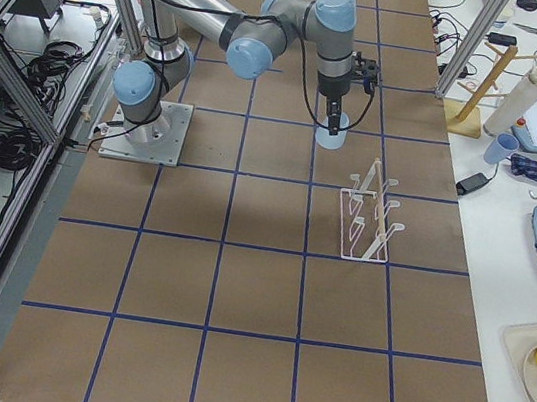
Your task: Transfer IKEA cup to right arm and place on rack
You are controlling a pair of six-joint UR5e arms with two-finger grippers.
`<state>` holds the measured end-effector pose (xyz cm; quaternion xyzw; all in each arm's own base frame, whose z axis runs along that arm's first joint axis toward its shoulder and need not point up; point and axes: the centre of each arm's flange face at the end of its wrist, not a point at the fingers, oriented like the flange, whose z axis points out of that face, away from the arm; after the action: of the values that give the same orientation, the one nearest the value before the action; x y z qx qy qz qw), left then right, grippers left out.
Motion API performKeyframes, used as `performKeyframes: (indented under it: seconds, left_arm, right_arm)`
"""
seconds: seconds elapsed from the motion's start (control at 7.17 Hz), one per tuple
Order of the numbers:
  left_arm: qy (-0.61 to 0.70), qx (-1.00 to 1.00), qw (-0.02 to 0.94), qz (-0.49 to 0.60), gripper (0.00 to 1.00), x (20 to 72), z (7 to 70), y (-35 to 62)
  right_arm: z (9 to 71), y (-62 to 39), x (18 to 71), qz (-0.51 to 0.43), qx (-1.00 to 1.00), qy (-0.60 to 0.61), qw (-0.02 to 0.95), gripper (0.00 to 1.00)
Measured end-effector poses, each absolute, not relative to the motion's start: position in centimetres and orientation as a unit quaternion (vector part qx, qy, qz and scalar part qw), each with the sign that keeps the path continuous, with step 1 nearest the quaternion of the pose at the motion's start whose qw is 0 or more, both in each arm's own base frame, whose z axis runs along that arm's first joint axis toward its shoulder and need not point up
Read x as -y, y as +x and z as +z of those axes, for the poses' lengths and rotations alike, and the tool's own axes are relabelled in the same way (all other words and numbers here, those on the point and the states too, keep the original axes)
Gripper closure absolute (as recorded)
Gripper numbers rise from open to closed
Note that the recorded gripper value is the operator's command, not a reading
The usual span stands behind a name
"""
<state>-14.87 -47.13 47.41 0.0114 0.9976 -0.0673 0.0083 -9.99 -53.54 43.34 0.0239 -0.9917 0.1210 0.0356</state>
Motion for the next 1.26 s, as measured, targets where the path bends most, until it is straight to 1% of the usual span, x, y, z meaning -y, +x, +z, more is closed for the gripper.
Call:
performKeyframes:
  seconds: [0.56, 1.26]
  left_arm:
    - [0.011, -0.997, 0.007, -0.069, 0.0, 47.0, 47.7, -14.9]
    - [0.01, -0.997, 0.008, -0.07, 0.0, 46.7, 47.8, -14.8]
  right_arm:
    - [41.7, -12.6, 56.7, 0.158, 0.984, 0.027, 0.076, 1.0]
    - [39.0, -15.1, 58.3, 0.144, 0.987, 0.009, 0.065, 1.0]
